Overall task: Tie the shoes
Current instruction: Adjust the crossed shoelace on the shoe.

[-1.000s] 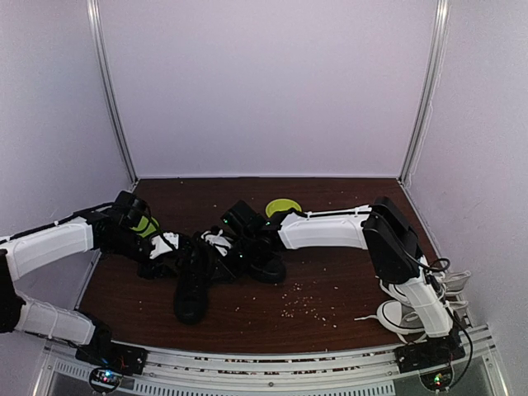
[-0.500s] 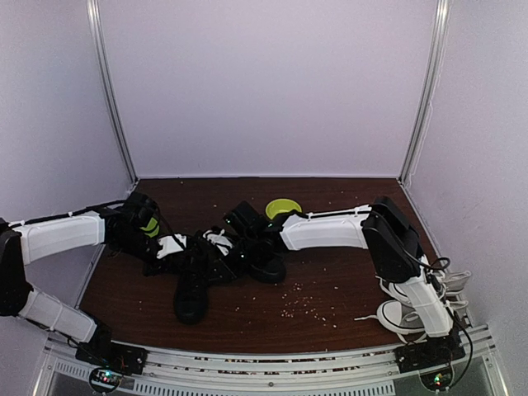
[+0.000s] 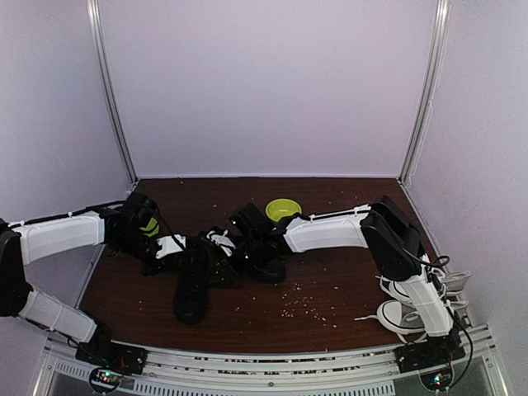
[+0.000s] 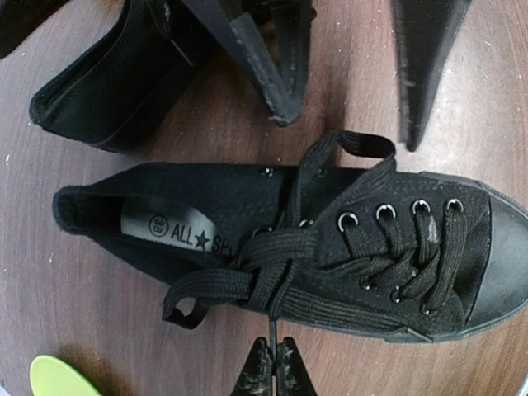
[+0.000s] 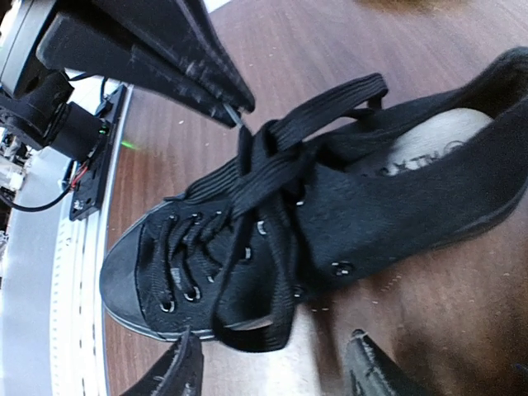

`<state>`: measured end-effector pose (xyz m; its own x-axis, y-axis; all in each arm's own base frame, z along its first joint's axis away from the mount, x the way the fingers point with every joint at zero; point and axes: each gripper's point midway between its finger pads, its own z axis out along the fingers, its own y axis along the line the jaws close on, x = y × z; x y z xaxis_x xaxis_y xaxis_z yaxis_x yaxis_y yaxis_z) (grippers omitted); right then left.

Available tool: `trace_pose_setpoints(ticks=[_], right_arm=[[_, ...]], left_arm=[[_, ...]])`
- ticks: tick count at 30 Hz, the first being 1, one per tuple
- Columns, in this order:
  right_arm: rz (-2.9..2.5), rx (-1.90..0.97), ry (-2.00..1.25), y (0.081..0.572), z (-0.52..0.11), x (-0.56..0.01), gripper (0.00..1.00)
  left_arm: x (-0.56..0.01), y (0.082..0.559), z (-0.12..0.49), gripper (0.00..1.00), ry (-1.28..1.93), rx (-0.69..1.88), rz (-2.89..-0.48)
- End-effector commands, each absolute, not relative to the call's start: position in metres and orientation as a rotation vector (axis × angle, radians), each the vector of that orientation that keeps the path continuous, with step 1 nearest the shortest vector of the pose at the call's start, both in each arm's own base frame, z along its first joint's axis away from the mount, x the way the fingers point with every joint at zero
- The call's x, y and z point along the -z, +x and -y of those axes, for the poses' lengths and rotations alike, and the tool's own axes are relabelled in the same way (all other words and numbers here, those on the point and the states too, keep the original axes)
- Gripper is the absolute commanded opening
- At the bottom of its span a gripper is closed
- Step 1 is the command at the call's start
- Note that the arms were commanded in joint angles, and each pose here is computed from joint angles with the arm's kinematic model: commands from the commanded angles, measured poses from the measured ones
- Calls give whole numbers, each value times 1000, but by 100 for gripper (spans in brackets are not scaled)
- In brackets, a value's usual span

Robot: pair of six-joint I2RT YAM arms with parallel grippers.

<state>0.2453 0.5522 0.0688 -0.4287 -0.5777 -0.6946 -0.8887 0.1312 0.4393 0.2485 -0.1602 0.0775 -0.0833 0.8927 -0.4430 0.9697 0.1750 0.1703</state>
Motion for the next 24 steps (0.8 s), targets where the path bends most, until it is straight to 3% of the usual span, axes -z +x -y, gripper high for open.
trace_pose_setpoints(ticks=[1,18,24], right_arm=[[-1928,-1278,-1447,237,-560,-94,59],[-1898,-1237,-1400,242,-576,-93,51],[-1887,-1240,-1384,246,-579,-98,40]], left_arm=[[-84,248,152,0,1741,154,-2010],[-58,244,123,0,1820,11,-2146],[-51,243,116,0,1842,-32,-2179]])
